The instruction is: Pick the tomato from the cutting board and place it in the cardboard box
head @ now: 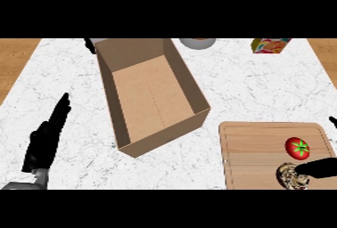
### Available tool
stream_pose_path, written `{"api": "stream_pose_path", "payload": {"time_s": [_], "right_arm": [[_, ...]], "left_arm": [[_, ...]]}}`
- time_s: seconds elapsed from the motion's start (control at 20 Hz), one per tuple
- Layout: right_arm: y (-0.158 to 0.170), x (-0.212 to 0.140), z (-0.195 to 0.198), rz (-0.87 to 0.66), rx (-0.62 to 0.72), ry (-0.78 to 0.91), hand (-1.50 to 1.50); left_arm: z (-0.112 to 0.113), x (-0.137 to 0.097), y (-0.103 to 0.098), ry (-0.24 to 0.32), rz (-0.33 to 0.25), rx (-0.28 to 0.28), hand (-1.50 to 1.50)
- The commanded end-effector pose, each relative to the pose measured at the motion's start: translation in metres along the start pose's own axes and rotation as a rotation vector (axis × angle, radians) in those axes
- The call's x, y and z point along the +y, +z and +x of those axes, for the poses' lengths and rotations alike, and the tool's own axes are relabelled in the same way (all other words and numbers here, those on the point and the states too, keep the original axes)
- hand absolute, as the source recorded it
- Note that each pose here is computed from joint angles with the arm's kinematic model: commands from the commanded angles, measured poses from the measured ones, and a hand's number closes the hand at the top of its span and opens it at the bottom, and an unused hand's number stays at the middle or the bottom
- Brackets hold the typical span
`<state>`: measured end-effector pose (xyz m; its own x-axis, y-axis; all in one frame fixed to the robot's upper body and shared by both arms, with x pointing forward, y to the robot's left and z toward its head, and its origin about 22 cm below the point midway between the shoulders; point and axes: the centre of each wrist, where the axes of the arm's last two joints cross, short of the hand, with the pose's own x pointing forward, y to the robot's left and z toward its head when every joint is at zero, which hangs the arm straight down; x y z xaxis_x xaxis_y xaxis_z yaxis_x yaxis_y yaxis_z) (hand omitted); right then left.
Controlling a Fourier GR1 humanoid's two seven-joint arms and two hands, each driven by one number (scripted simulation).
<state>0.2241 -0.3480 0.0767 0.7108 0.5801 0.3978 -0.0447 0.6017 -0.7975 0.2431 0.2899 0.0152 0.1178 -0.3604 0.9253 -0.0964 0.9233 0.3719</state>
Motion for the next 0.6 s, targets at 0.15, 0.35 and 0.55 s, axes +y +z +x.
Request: {"api": "stream_pose_path", "payload": {"time_s": [0.15, 0.35, 0.55], "right_arm": [[-0.001, 0.015, 0.003, 0.017, 0.077, 0.042, -1.5], [-0.014, 0.011, 0.024, 0.031, 0.11, 0.039, -1.5], [-0.024, 0.031, -0.006, 0.02, 0.091, 0.035, -1.5]], "left_arm": [[-0.009, -0.02, -0.002, -0.002, -0.005, 0.011, 0.0], [0.002, -0.02, 0.014, 0.005, -0.015, -0.007, 0.0], [-0.002, -0.007, 0.0, 0.003, 0.013, 0.0, 0.0]]}}
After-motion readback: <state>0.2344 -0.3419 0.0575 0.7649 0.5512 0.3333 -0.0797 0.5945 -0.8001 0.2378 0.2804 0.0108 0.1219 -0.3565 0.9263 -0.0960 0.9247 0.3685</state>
